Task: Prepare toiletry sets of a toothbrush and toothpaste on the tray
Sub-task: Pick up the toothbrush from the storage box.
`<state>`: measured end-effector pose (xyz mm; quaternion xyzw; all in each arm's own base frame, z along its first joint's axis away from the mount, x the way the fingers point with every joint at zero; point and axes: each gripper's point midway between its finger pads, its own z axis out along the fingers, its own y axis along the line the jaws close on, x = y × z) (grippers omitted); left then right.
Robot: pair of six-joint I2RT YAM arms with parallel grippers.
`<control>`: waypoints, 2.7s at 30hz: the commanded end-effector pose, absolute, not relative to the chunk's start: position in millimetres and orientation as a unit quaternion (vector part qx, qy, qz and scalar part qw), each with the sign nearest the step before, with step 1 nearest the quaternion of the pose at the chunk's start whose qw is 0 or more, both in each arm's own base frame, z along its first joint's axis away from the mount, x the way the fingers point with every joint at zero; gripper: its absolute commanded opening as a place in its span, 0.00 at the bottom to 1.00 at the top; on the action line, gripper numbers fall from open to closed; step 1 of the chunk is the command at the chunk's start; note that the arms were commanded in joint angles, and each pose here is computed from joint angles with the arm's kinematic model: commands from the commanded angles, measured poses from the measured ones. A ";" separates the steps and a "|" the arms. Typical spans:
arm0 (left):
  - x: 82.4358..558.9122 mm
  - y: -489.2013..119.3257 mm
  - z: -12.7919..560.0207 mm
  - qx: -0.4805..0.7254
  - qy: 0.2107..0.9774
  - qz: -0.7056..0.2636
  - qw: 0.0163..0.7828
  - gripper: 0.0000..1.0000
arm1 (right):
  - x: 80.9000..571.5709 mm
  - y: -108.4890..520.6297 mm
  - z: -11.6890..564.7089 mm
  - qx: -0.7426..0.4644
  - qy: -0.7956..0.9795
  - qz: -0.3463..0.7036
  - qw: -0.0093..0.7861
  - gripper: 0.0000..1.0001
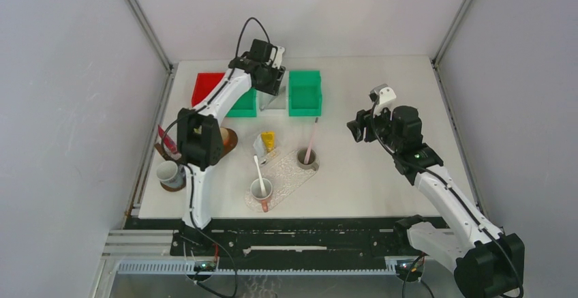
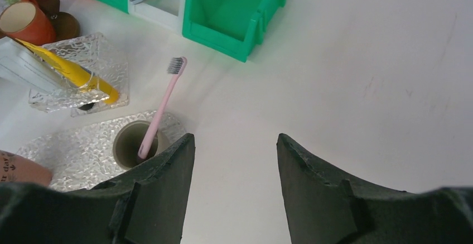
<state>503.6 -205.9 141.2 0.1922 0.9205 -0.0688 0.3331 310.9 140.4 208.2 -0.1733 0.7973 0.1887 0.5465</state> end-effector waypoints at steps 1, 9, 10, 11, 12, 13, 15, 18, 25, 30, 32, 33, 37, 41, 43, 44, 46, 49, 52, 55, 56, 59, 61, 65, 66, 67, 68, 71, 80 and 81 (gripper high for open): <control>510.8 -195.1 143.3 0.215 0.923 -0.035 0.319 0.55 | 318.2 138.4 220.6 -0.161 0.784 0.179 0.571 0.64; 520.0 -189.8 112.1 0.220 0.929 -0.027 0.296 0.53 | 318.2 140.0 218.7 -0.167 0.785 0.178 0.570 0.64; 520.7 -189.8 109.0 0.220 0.930 -0.027 0.293 0.52 | 318.4 139.9 218.9 -0.167 0.785 0.177 0.570 0.64; 521.1 -189.6 106.6 0.220 0.930 -0.028 0.292 0.52 | 318.3 140.0 218.7 -0.167 0.785 0.177 0.570 0.64; 521.3 -189.3 104.5 0.220 0.931 -0.028 0.290 0.51 | 318.0 140.3 218.7 -0.169 0.785 0.177 0.570 0.64; 521.4 -189.6 102.1 0.221 0.931 -0.029 0.288 0.50 | 318.2 140.4 218.3 -0.169 0.785 0.177 0.569 0.64; 521.7 -189.0 98.2 0.221 0.933 -0.029 0.284 0.46 | 318.1 140.5 217.8 -0.170 0.785 0.177 0.569 0.64; 520.9 -188.5 89.8 0.223 0.935 -0.027 0.276 0.42 | 317.8 141.0 219.2 -0.172 0.784 0.178 0.570 0.64; 521.3 -187.6 83.7 0.221 0.937 -0.026 0.268 0.18 | 317.1 141.9 218.4 -0.176 0.783 0.178 0.569 0.64; 522.8 -191.8 108.1 0.217 0.932 -0.039 0.289 0.01 | 316.8 142.3 219.1 -0.177 0.782 0.180 0.569 0.64; 523.8 -192.0 129.5 0.214 0.926 -0.041 0.309 0.00 | 316.7 142.7 218.6 -0.178 0.783 0.180 0.569 0.64; 523.8 -192.0 138.7 0.213 0.923 -0.042 0.318 0.00 | 316.6 143.0 218.9 -0.179 0.782 0.181 0.569 0.64; 523.1 -188.7 164.0 0.210 0.915 -0.037 0.342 0.00 | 316.2 143.4 218.6 -0.180 0.782 0.182 0.568 0.64; 518.4 -185.5 180.2 0.207 0.912 -0.036 0.353 0.00 | 314.2 145.5 217.6 -0.189 0.781 0.188 0.565 0.64; 512.7 -183.5 189.3 0.205 0.911 -0.037 0.357 0.00 | 310.7 148.7 218.2 -0.202 0.778 0.197 0.562 0.64; 509.2 -182.4 195.7 0.205 0.909 -0.038 0.361 0.00 | 307.4 152.0 218.5 -0.213 0.774 0.205 0.559 0.64; 500.0 -180.7 213.0 0.204 0.904 -0.045 0.373 0.00 | 296.7 160.0 217.2 -0.253 0.766 0.224 0.547 0.65; 483.2 -180.4 236.3 0.200 0.896 -0.062 0.391 0.00 | 272.9 174.4 214.5 -0.327 0.744 0.265 0.519 0.66; 459.9 -189.0 254.3 0.189 0.889 -0.110 0.402 0.00 | 250.6 184.7 217.4 -0.391 0.712 0.301 0.499 0.68; 430.5 -209.7 272.7 0.179 0.873 -0.197 0.409 0.00 | 229.4 192.7 222.7 -0.435 0.679 0.337 0.486 0.69; 420.3 -218.1 277.8 0.177 0.865 -0.229 0.410 0.00 | 222.4 195.0 224.6 -0.449 0.667 0.348 0.483 0.69; 382.0 -247.9 289.8 0.175 0.831 -0.335 0.408 0.00 | 206.6 198.6 230.9 -0.475 0.638 0.370 0.480 0.69; 352.5 -269.0 297.2 0.181 0.801 -0.412 0.395 0.00 | 199.2 198.7 236.3 -0.484 0.622 0.380 0.484 0.69; 298.2 -296.0 303.0 0.195 0.760 -0.503 0.361 0.00 | 182.0 197.0 245.5 -0.510 0.585 0.397 0.490 0.70; 284.3 -303.1 300.5 0.204 0.756 -0.512 0.353 0.00 | 177.2 196.3 247.6 -0.518 0.574 0.400 0.493 0.70; 271.4 -308.4 297.0 0.213 0.755 -0.517 0.344 0.00 | 172.1 196.4 249.0 -0.525 0.562 0.404 0.494 0.70; 259.3 -312.9 292.4 0.222 0.753 -0.520 0.335 0.00 | 168.2 196.2 250.4 -0.532 0.551 0.408 0.497 0.70; 230.7 -319.2 279.7 0.237 0.755 -0.523 0.316 0.00 | 159.6 195.4 247.9 -0.547 0.526 0.418 0.499 0.70; 188.9 -320.0 229.2 0.272 0.814 -0.447 0.252 0.00 | 132.1 191.9 234.3 -0.621 0.420 0.404 0.525 0.75; 184.4 -320.7 226.1 0.277 0.818 -0.440 0.245 0.00 | 131.5 191.7 233.0 -0.623 0.416 0.402 0.526 0.75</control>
